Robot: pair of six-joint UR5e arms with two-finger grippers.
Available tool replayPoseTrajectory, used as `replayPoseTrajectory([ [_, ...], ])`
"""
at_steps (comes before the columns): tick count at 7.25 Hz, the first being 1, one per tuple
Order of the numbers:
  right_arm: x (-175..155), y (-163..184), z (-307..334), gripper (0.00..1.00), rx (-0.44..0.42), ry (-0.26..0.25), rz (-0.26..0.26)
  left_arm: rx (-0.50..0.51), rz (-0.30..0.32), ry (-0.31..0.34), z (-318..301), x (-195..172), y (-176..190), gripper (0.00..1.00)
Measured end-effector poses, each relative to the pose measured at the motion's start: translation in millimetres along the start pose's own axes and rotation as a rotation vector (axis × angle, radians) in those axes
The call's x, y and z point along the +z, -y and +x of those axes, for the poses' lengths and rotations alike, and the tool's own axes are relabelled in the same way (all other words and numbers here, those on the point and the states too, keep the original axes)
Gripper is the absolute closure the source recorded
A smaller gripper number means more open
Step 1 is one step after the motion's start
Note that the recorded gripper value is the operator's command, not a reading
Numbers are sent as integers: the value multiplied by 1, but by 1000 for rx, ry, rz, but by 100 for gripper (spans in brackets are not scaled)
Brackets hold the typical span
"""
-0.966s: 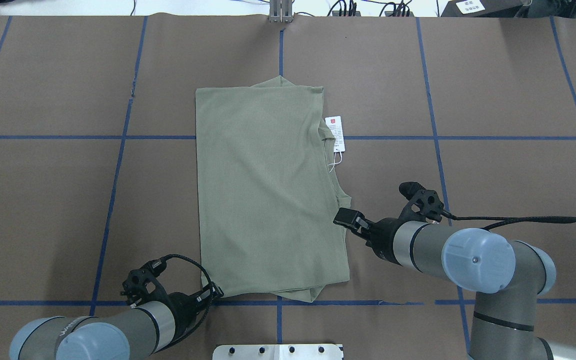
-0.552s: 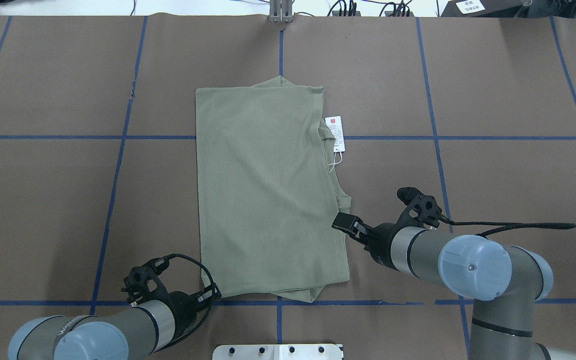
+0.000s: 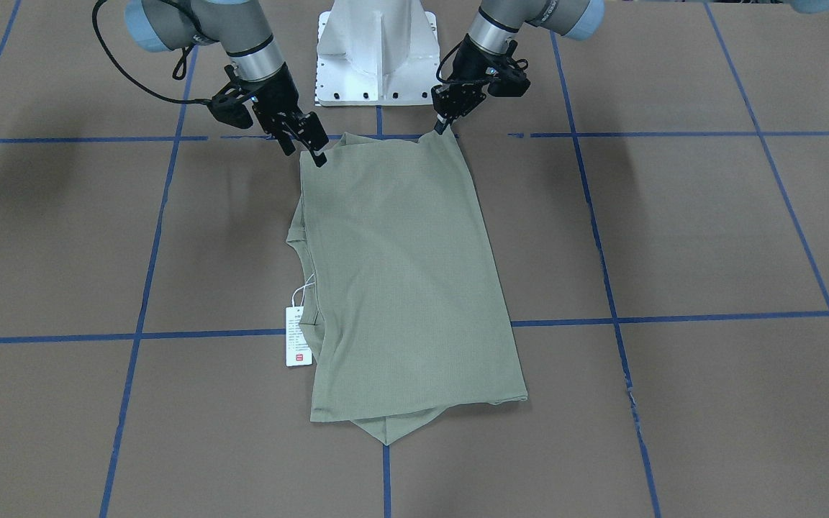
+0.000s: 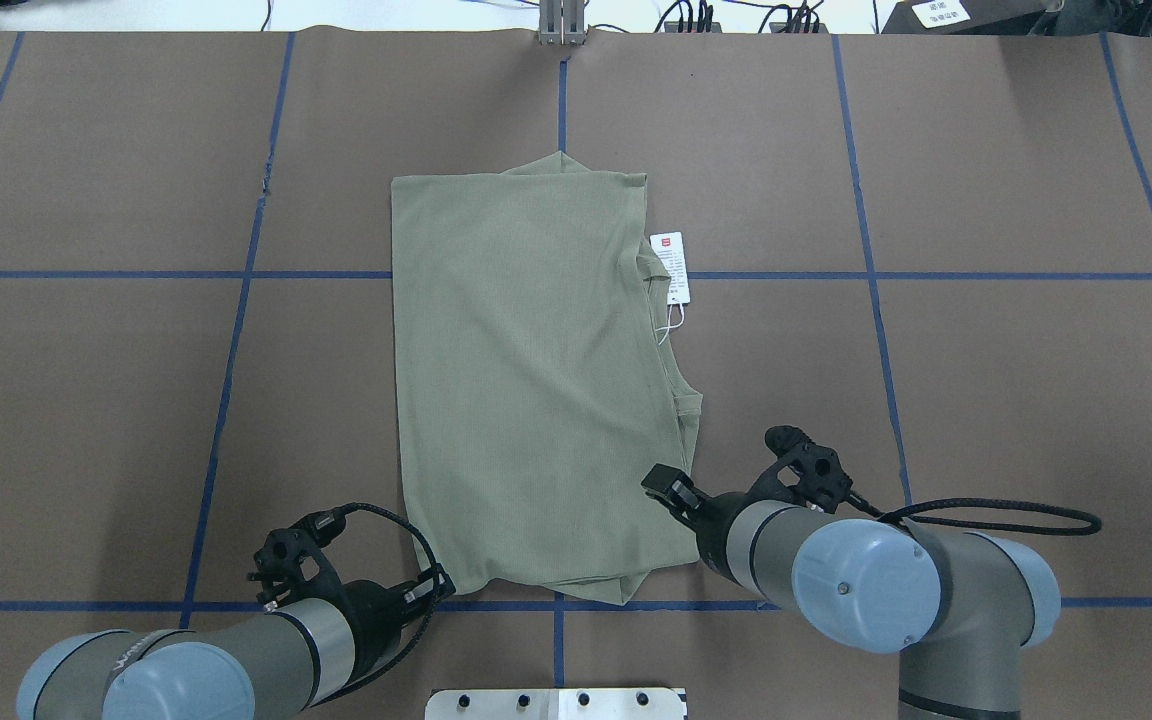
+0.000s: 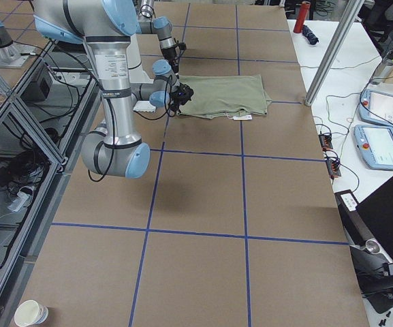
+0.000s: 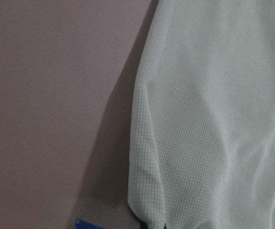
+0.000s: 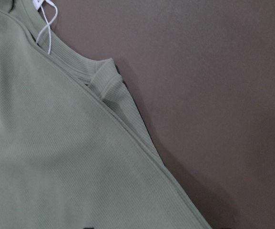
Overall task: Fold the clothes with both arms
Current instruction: 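Grasp the shirt's near edge with both grippers, adjusting the right gripper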
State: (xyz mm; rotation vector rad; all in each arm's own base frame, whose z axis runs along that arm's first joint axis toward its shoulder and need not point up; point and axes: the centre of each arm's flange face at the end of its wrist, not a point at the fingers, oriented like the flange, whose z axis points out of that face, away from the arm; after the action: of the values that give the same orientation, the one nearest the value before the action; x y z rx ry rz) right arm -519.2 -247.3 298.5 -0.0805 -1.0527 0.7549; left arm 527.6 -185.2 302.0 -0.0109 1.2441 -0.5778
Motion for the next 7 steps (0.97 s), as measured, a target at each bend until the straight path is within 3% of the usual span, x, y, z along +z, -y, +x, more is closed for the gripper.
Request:
replayPoseTrajectory([
  [2, 8, -15, -1, 11, 6, -30, 3, -1, -3, -3, 2, -1, -1, 100],
  [7, 25, -23, 1, 11, -1, -44, 23, -1, -5, -4, 2, -1, -2, 100],
])
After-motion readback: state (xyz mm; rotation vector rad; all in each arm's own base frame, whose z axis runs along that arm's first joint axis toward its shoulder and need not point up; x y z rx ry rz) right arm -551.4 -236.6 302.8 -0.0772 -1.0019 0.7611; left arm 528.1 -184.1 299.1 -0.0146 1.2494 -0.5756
